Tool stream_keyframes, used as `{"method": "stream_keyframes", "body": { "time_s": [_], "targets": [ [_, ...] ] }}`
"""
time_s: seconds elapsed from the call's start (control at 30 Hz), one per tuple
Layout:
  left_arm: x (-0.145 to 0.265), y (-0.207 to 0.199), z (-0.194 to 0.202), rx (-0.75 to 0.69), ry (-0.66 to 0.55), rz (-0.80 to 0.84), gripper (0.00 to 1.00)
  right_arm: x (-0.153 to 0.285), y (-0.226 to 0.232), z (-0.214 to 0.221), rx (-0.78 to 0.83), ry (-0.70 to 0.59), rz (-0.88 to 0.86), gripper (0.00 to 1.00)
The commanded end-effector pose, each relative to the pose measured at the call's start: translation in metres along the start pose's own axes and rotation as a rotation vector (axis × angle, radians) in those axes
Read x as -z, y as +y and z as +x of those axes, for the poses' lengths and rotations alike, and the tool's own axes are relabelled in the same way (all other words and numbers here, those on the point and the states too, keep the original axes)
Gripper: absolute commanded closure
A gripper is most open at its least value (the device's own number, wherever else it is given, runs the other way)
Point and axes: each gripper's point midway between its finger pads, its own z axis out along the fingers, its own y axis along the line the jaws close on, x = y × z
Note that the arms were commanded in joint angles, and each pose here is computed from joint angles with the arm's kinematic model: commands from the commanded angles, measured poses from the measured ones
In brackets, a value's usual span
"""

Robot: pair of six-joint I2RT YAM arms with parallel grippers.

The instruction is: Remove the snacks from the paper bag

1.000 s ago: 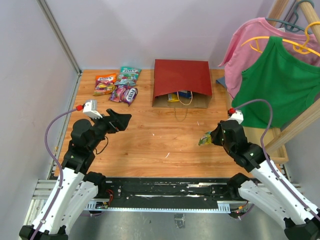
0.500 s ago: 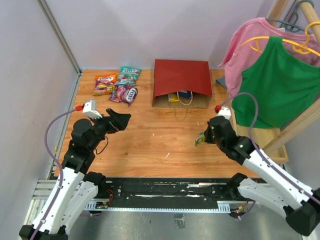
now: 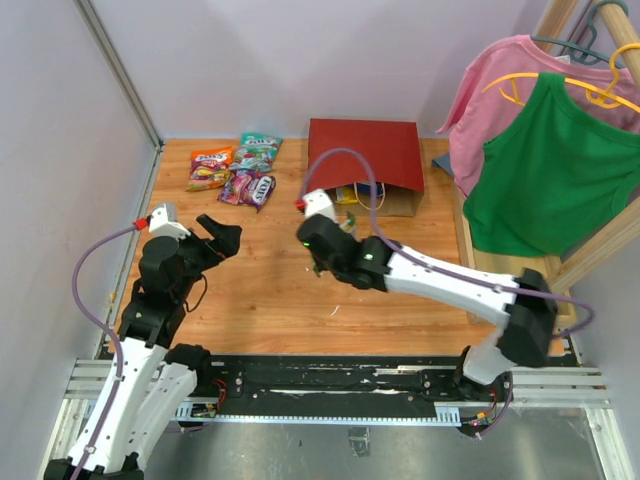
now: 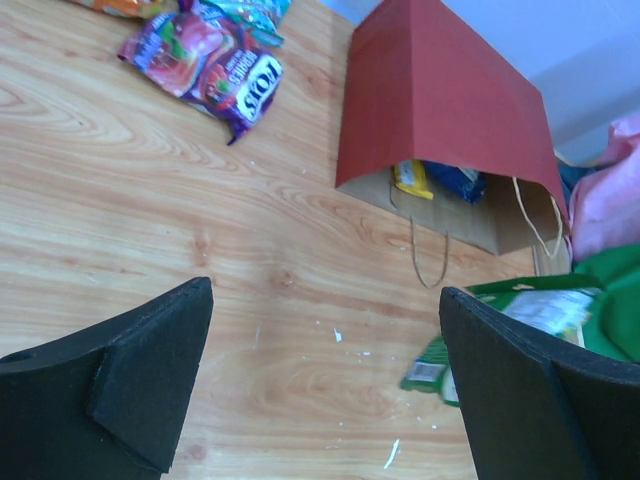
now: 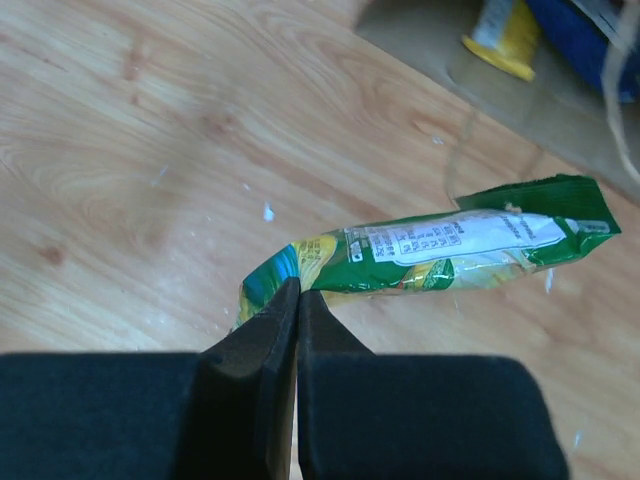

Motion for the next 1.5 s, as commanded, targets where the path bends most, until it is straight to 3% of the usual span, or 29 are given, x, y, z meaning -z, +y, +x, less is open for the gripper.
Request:
{"method": "stream_keyframes", "body": {
  "time_s": [0.0, 0.17, 0.2, 0.27, 0.3, 0.37, 0.57, 0.77, 0.93, 1.03, 1.17, 1.37, 1.47],
  "targets": [
    [0.015, 0.011, -0.030, -0.030, -0.102, -0.093, 0.00, -0.033, 0.048, -0.010, 0.224, 0.045, -0.030, 0.99],
    [0.034, 0.031, -0.052, -0.052, -0.172, -0.230, 0.00, -0.069, 0.105, 0.007, 0.360, 0.118, -0.079, 0.95],
    [0.037, 0.030, -0.054, -0.047, -0.183, -0.226, 0.00, -0.076, 0.116, 0.013, 0.375, 0.128, -0.089, 0.86],
    [0.042, 0.029, -0.058, -0.037, -0.199, -0.222, 0.00, -0.081, 0.132, 0.019, 0.394, 0.129, -0.119, 0.36],
    [0.043, 0.029, -0.059, -0.033, -0.203, -0.221, 0.00, -0.082, 0.138, 0.017, 0.389, 0.108, -0.132, 0.19],
    [0.044, 0.028, -0.059, -0.032, -0.203, -0.218, 0.00, -0.074, 0.150, 0.012, 0.362, 0.084, -0.211, 0.01],
    [0.040, 0.021, -0.055, -0.040, -0.174, -0.187, 0.00, -0.019, 0.121, -0.016, 0.230, -0.090, -0.297, 0.02],
    [0.013, 0.011, -0.020, -0.056, -0.016, -0.111, 0.01, 0.047, 0.007, 0.015, 0.015, -0.194, -0.209, 0.02],
    [-0.007, -0.003, 0.021, 0.039, 0.087, 0.026, 0.21, 0.102, -0.078, 0.029, -0.236, -0.401, -0.110, 0.02],
    [-0.011, -0.001, 0.044, 0.044, 0.138, 0.023, 0.23, 0.110, -0.102, 0.041, -0.309, -0.459, -0.079, 0.02],
    [-0.016, -0.005, 0.076, 0.036, 0.195, 0.018, 0.24, 0.096, -0.111, 0.057, -0.323, -0.401, -0.029, 0.02],
    [-0.025, -0.017, 0.124, 0.005, 0.297, 0.039, 0.24, 0.057, -0.096, 0.077, -0.336, -0.170, -0.066, 0.02],
    [-0.026, -0.020, 0.135, 0.015, 0.321, 0.068, 0.24, 0.050, -0.096, 0.080, -0.357, -0.172, -0.074, 0.02]
  ]
}}
